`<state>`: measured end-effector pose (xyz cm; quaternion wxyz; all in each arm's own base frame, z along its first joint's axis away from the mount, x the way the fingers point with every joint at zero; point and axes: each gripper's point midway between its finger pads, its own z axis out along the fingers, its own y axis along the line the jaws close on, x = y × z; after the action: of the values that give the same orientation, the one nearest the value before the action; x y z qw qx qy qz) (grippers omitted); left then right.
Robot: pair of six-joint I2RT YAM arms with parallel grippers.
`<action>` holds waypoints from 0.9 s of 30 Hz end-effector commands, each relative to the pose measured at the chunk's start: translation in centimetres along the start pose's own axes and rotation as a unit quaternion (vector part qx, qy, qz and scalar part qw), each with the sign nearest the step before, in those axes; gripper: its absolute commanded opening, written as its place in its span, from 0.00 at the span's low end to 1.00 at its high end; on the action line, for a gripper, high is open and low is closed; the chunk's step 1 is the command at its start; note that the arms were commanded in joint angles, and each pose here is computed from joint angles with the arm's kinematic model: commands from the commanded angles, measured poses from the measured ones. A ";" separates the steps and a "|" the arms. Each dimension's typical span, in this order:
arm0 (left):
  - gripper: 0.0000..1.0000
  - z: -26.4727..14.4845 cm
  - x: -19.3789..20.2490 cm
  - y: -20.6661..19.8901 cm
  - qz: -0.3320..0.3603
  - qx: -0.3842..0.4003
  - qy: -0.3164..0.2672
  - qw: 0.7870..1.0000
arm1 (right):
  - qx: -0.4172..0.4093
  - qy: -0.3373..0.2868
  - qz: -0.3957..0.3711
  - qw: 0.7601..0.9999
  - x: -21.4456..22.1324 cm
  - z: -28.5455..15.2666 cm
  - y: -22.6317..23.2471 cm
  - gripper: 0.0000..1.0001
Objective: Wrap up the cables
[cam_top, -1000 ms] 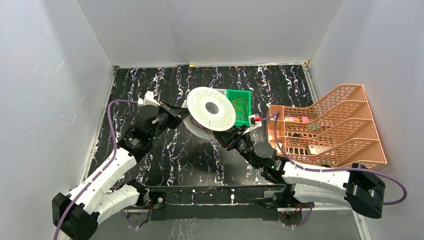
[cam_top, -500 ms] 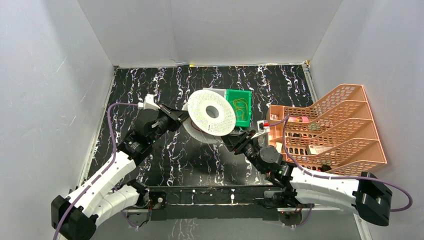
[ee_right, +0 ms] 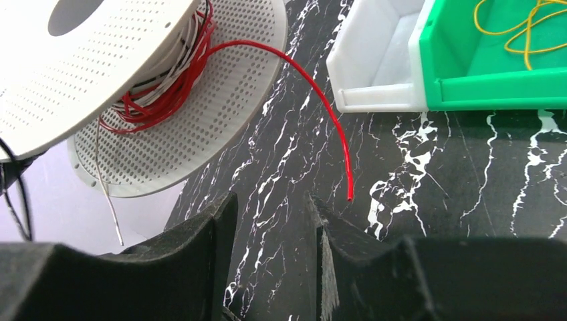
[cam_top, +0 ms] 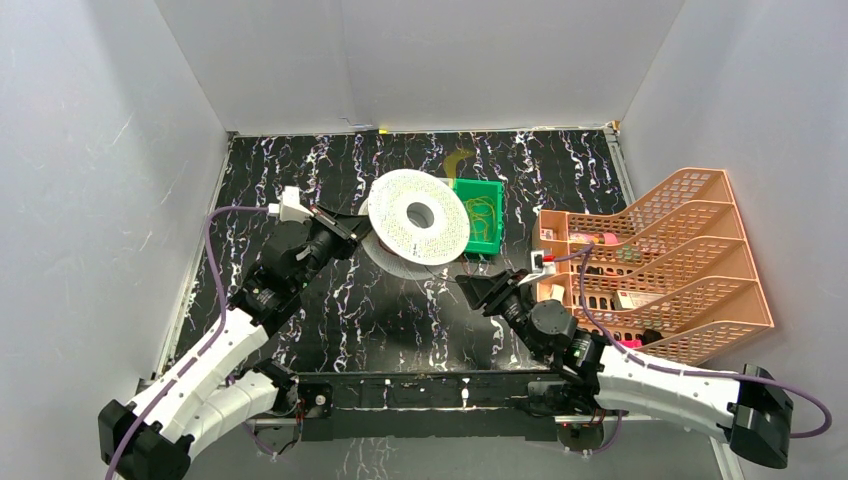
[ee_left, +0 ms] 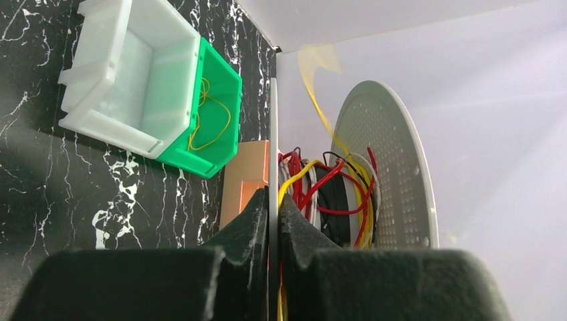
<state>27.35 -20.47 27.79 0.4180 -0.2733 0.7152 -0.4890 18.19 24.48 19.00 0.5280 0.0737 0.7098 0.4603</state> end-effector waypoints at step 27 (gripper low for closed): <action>0.00 -5.3 2.1 4.5 0.280 -0.022 0.093 0.955 | 0.073 -0.027 -0.059 0.995 -3.0 -1.1 -1.7 0.50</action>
<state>22.50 -17.16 22.67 0.4594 -0.0369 0.8272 -0.3215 18.83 20.63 16.62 0.5518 0.0703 0.7514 0.3549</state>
